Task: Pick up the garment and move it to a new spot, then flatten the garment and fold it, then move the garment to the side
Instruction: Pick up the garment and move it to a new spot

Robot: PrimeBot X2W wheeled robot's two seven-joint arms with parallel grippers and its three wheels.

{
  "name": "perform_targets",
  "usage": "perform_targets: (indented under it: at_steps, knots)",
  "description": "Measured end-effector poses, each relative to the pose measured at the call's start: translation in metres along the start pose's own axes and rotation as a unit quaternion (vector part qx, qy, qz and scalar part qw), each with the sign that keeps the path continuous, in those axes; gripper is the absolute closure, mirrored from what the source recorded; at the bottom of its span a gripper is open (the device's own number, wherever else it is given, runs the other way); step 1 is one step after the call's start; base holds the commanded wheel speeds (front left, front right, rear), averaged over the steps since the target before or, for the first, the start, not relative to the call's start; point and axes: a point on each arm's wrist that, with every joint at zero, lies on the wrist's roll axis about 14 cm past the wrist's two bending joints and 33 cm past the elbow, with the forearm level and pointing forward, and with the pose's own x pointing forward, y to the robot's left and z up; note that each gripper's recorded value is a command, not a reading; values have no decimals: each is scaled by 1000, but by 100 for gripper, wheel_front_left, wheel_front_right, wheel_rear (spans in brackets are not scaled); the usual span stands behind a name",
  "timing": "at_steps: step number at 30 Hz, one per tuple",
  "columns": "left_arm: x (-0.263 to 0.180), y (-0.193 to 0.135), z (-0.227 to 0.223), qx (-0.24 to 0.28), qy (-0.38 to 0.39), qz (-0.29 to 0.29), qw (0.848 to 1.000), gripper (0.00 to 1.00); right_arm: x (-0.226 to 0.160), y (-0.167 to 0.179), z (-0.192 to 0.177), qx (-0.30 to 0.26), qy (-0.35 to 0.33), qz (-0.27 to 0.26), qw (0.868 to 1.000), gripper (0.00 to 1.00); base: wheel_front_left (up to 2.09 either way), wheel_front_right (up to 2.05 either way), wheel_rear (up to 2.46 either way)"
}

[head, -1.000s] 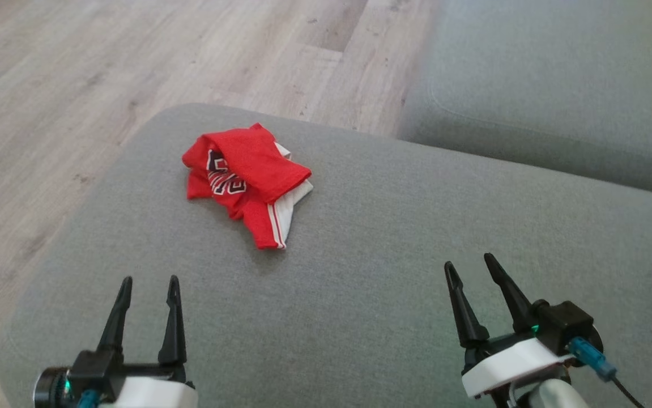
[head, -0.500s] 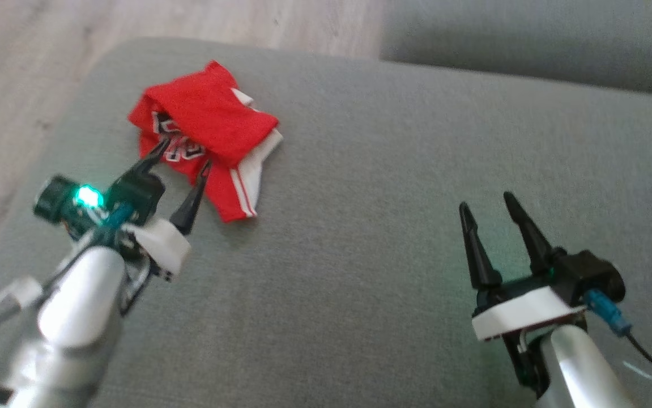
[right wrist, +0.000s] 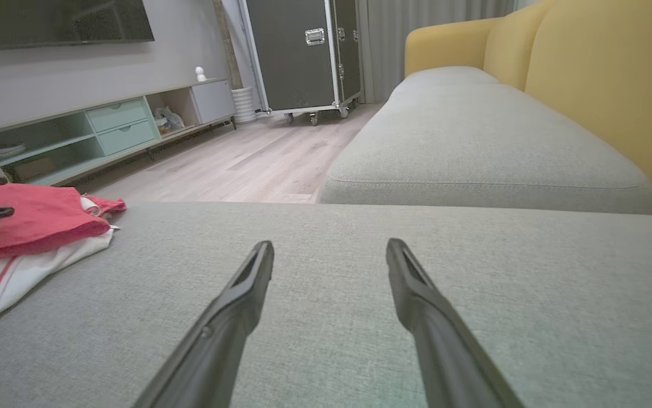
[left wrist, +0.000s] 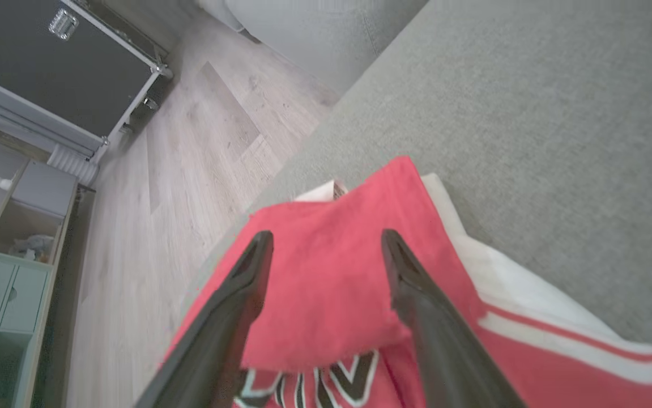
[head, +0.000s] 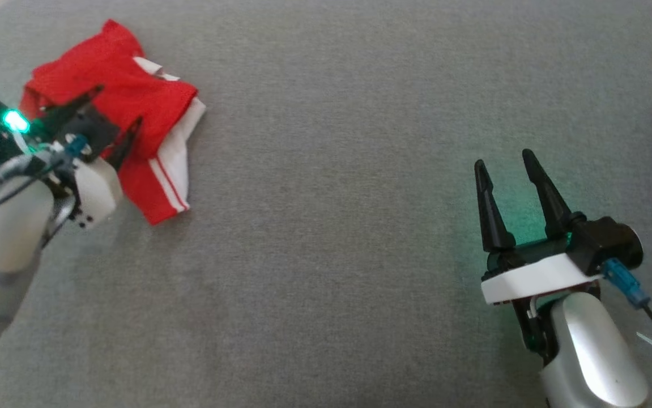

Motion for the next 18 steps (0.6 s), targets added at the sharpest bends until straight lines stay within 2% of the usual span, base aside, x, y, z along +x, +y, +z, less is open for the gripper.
perform_targets:
  at_steps: [4,5,6,7,8,18]
  knots:
    - [15,1,11,5,-22,-5,1000,0,-3,-11,-3,0,4,-15,1000,0,0,0,0]
    - [17,-2,10,4,-23,-9,1000,21,-4,-12,-4,-1,5,-17,1000,0,0,0,0]
    - [18,-5,9,6,-25,-13,1000,88,-5,-14,-4,-1,6,-19,1000,0,0,0,0]
    - [19,-7,10,6,-31,-14,999,88,-5,-15,-4,-1,6,-21,1000,0,0,0,0]
    - [20,-6,13,5,-39,-14,999,100,-6,-16,-4,-1,5,-22,1000,0,0,0,0]
    - [9,18,52,-12,-110,28,994,100,-10,-13,11,-8,-10,-20,1000,0,0,0,0]
